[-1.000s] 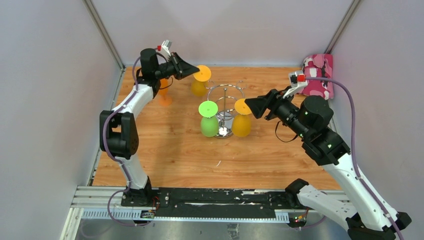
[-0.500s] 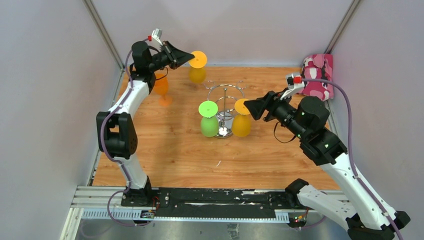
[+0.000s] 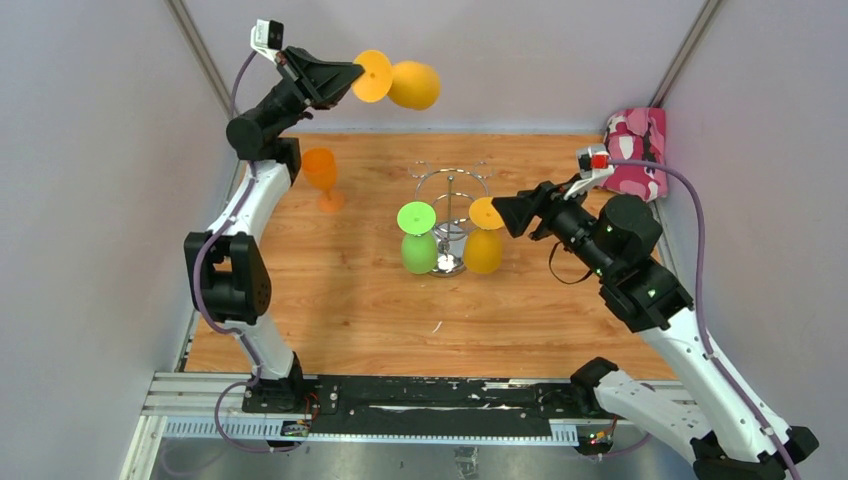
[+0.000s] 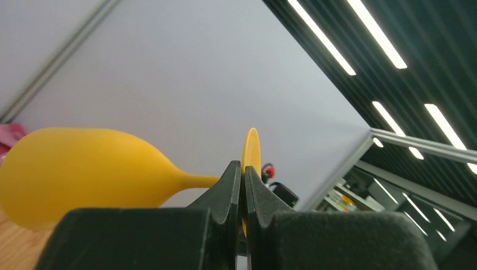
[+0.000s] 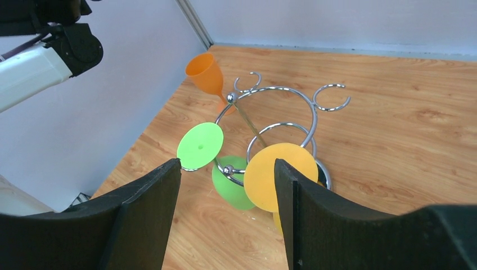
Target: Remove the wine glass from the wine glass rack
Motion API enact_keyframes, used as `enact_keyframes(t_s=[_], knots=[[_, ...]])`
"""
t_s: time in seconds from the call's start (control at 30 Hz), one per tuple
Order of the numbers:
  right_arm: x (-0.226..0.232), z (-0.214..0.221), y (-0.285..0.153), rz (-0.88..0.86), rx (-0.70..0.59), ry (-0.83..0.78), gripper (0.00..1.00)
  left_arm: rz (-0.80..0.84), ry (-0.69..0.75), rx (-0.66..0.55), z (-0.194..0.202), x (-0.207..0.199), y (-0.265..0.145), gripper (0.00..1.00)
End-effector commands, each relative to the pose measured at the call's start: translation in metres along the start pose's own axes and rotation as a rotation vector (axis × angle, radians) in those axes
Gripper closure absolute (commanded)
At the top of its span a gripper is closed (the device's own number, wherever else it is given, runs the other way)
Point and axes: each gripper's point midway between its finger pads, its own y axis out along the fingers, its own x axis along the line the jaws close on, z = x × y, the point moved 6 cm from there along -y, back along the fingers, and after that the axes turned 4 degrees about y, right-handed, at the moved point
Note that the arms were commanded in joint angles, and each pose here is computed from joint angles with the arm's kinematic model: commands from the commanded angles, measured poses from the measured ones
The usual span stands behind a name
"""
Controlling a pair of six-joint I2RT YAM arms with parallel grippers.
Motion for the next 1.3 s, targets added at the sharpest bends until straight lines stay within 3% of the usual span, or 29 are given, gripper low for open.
enact_keyframes(t_s=[0.0, 0.37, 0.43, 0.67, 0.83, 1.27], knots=[[0.001, -0.013, -0.003, -0.028, -0.073, -0.027, 0.33, 0.207, 0.026, 0.055, 0.017, -0.061, -0.010, 0.93], [0.035, -0.042, 0.001, -0.522, -0.164, -0.195, 0.33, 0.306, 0.107, 0.145, 0.077, -0.149, -0.020, 0.93], [0.044, -0.044, 0.007, -0.615, -0.141, -0.095, 0.29, 0.335, 0.105, 0.156, 0.088, -0.163, -0.021, 0.93], [0.068, -0.047, 0.000, -0.894, -0.143, -0.077, 0.30, 0.374, 0.133, 0.154, 0.109, -0.192, -0.035, 0.94], [0.077, -0.051, -0.011, -0.990, -0.146, -0.090, 0.30, 0.363, 0.124, 0.151, 0.113, -0.188, -0.039, 0.94], [0.075, -0.055, 0.013, -1.031, -0.130, -0.001, 0.31, 0.383, 0.113, 0.142, 0.124, -0.198, -0.046, 0.94]])
